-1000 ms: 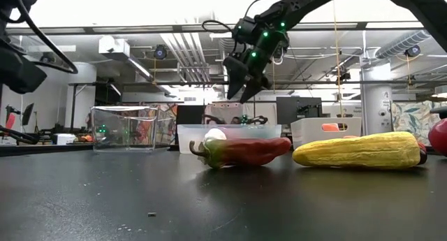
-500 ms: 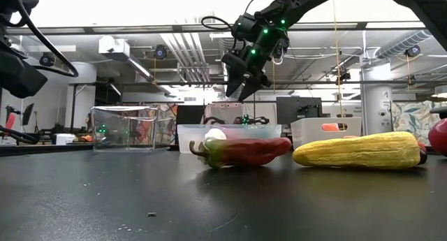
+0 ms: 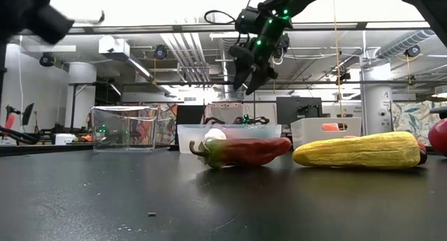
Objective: Sort produce into baskets
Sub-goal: Put the bottom white garlic into the glass bin, then put the brown mushroom into the glass bin
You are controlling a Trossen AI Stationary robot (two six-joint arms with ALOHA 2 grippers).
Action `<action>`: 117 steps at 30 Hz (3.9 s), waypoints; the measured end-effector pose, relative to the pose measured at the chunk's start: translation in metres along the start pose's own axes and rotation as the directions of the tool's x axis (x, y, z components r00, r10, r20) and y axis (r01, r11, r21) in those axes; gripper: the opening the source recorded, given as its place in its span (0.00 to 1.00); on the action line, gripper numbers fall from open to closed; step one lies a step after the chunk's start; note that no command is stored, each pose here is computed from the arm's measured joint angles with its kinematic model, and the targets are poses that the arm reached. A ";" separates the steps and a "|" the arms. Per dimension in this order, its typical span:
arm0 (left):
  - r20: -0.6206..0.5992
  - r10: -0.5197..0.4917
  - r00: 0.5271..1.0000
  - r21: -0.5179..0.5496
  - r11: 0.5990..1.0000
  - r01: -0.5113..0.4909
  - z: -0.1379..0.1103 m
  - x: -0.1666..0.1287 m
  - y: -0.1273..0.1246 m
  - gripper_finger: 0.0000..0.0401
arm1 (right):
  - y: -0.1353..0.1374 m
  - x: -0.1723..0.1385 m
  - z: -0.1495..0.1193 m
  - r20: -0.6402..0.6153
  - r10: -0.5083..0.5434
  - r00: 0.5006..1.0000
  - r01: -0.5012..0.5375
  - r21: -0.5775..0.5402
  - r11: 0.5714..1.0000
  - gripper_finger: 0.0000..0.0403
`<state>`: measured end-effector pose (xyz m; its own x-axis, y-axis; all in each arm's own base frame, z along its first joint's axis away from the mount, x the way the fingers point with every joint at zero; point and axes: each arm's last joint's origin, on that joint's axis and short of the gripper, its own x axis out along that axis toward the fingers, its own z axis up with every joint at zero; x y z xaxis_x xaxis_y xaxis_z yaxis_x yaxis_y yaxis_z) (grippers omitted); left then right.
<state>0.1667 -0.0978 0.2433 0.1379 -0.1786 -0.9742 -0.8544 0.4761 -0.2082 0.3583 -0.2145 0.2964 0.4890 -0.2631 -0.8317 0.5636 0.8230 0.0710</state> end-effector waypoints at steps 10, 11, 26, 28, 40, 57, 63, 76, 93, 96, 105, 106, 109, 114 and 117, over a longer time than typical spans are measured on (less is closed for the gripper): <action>0.426 -0.013 0.905 0.068 0.997 -0.018 0.057 -0.099 -0.005 0.01 | 0.010 -0.060 0.000 0.091 0.080 0.993 -0.080 -0.005 0.997 0.72; 0.447 -0.015 0.894 0.078 0.997 -0.022 0.066 -0.106 -0.003 0.01 | 0.012 -0.065 -0.001 0.103 0.084 0.991 -0.084 -0.005 0.996 0.72; 0.443 0.099 0.891 0.048 0.990 -0.134 0.194 -0.108 0.088 0.01 | 0.040 -0.105 -0.015 0.103 0.138 0.985 -0.138 -0.007 0.990 0.71; 0.408 0.137 0.903 0.029 0.986 -0.163 0.204 -0.100 0.100 0.01 | 0.044 -0.105 -0.018 0.080 0.142 0.987 -0.142 -0.002 0.990 0.71; 0.275 0.209 0.938 0.141 0.957 -0.254 0.261 -0.048 0.113 0.01 | 0.079 -0.108 -0.040 -0.076 0.173 0.982 -0.170 0.043 0.985 0.73; 0.222 0.232 0.947 0.223 0.933 -0.281 0.292 -0.012 0.113 0.01 | 0.110 -0.112 -0.053 -0.120 0.203 0.972 -0.193 0.092 0.977 0.73; 0.234 0.258 0.937 0.216 0.926 -0.309 0.293 -0.011 0.113 0.05 | 0.110 -0.112 -0.053 -0.119 0.203 0.972 -0.192 0.096 0.977 0.73; 0.237 0.258 0.937 0.179 0.936 -0.303 0.292 -0.013 0.113 0.25 | 0.111 -0.108 -0.053 -0.129 0.197 0.972 -0.176 0.154 0.972 0.75; 0.538 0.061 0.841 0.108 0.984 -0.141 0.207 -0.104 0.075 0.29 | 0.134 -0.016 -0.070 -0.362 0.112 0.925 -0.041 0.198 0.979 0.71; 0.585 -0.004 0.811 0.123 0.989 -0.083 0.185 -0.117 0.069 0.29 | 0.137 0.006 -0.075 -0.411 0.089 0.908 -0.015 0.178 0.984 0.71; 0.647 -0.181 0.741 0.231 0.972 0.036 0.136 -0.139 0.057 0.29 | 0.146 0.067 -0.094 -0.508 0.005 0.861 0.026 0.054 0.998 0.69; 0.648 -0.192 0.737 0.237 0.970 0.044 0.133 -0.140 0.056 0.29 | 0.147 0.071 -0.095 -0.506 -0.002 0.862 0.030 0.046 0.998 0.69; 0.654 -0.222 0.723 0.249 0.966 0.071 0.126 -0.143 0.055 0.29 | 0.147 0.083 -0.100 -0.519 -0.034 0.854 0.049 0.016 0.999 0.68; 0.659 -0.231 0.716 0.247 0.965 0.085 0.125 -0.144 0.055 0.29 | 0.148 0.095 -0.102 -0.508 -0.057 0.859 0.061 -0.010 0.998 0.65; 0.657 -0.229 0.718 0.246 0.966 0.083 0.126 -0.143 0.054 0.29 | 0.148 0.097 -0.102 -0.497 -0.071 0.865 0.068 -0.024 0.997 0.63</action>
<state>0.1635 0.0620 0.3607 0.6236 0.3287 -0.7093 -0.6906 0.6567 -0.3029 0.4211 -0.0665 0.1704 0.0521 -0.0364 -0.9980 0.5794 0.8151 0.0006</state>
